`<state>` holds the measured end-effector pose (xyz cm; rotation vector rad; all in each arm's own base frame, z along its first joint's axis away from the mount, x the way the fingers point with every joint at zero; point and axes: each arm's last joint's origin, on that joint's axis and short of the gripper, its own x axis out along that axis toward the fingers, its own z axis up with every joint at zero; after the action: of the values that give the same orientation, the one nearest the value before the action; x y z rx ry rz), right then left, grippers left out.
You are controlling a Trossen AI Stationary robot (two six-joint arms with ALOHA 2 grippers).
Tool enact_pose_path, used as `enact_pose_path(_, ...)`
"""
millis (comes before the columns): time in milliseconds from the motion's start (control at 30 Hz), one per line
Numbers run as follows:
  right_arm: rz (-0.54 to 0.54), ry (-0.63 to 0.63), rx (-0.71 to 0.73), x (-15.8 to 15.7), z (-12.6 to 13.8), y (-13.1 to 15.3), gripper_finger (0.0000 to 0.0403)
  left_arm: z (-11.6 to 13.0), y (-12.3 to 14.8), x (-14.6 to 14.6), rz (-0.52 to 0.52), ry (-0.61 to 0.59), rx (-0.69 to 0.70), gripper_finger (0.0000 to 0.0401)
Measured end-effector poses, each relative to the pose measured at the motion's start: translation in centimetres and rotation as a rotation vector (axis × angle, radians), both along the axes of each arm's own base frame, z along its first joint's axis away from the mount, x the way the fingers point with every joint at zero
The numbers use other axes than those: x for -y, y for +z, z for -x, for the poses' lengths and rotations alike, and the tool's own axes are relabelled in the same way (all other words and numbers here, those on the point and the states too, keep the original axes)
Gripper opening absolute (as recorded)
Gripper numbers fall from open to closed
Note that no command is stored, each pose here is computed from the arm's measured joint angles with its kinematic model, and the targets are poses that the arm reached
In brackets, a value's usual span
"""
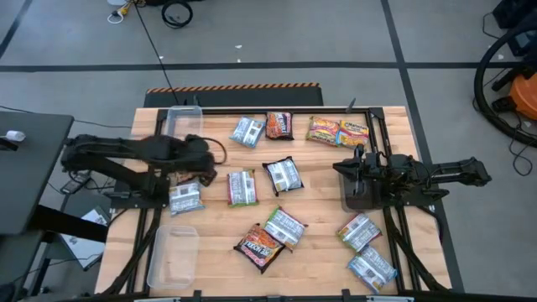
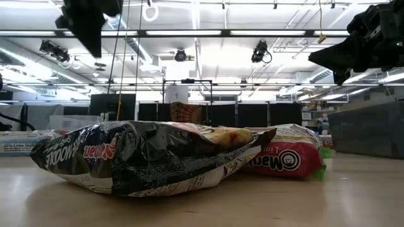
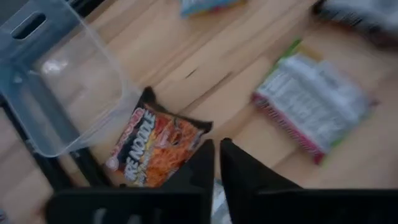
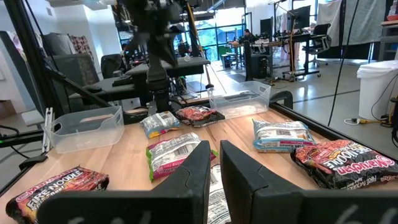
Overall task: Sort Maruchan noodles
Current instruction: Put the black noodle pack into the top transparent bin
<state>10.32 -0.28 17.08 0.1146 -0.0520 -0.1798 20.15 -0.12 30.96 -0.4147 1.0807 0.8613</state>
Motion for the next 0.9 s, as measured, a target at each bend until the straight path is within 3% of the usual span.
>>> enact_pose_path(267,0.000,0.000,0.001,0.0,0.0,0.0,0.0043,-3.7,-4.1,-1.5,0.049,0.126,-0.171,0.0191)
enact_pose_path(433,0.000,0.000,0.001,0.0,0.0,0.0,0.0043,-4.4,-8.3,-2.9,0.119,0.259,-0.269,0.0263)
enact_pose_path(667,0.000,0.000,0.000,0.0,0.0,0.0,0.0043,-3.8,-13.2,-4.0,0.010,0.468,-0.324,0.0271)
enact_pose_path(900,0.000,0.000,0.000,0.0,0.0,0.0,0.0043,-5.1,-15.2,-2.4,-0.001,0.453,-0.299,0.0262)
